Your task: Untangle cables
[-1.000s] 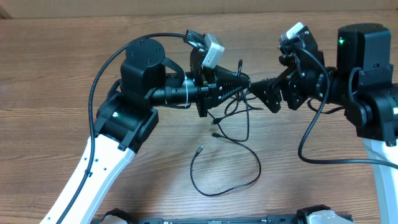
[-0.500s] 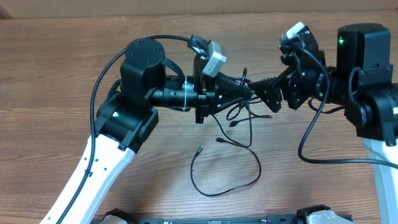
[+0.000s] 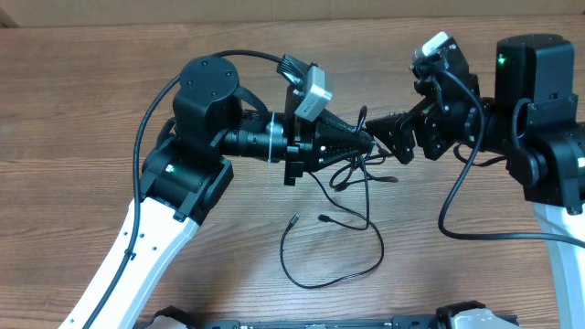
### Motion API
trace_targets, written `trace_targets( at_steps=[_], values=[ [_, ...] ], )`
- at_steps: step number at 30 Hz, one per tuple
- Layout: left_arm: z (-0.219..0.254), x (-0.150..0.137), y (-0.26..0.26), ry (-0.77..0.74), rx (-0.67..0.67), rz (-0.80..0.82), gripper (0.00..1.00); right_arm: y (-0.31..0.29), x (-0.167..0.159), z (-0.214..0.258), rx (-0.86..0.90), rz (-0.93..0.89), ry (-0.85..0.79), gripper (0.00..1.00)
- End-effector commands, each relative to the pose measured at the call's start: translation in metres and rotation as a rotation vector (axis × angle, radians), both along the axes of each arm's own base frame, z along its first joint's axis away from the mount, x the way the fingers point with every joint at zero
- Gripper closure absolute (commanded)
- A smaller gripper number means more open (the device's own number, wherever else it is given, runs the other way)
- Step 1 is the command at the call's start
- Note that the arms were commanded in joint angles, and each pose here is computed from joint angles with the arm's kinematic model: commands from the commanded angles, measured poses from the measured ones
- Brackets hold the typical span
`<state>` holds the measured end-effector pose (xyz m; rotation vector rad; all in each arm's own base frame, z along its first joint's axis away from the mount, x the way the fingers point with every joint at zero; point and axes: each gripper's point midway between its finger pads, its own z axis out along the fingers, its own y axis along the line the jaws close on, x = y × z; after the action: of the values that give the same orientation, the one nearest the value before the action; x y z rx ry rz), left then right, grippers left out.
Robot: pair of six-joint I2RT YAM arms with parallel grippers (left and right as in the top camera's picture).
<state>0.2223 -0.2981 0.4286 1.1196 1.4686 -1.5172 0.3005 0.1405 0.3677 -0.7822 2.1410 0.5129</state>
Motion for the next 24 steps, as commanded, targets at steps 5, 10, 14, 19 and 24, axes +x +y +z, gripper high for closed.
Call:
trace_targets(
  at_steps=[5,10,14,19,24],
  values=[
    [0.007,0.007,-0.001,-0.005,-0.012,0.045,0.96,0.004,-0.007,0.007,0.020,0.027,-0.011,0.00],
    [-0.002,0.018,-0.001,0.037,0.019,0.112,0.96,0.004,-0.007,0.007,0.021,0.026,-0.012,0.00],
    [-0.010,0.025,0.000,0.075,0.048,0.159,0.96,0.004,-0.010,0.011,0.026,0.026,-0.023,0.00],
    [-0.007,0.024,0.000,0.073,0.038,0.152,0.96,0.004,-0.012,0.010,0.027,0.028,-0.015,0.00],
    [-0.001,0.020,-0.004,0.088,0.017,0.141,0.96,0.007,-0.012,0.008,0.038,0.042,0.000,0.00]
  ],
)
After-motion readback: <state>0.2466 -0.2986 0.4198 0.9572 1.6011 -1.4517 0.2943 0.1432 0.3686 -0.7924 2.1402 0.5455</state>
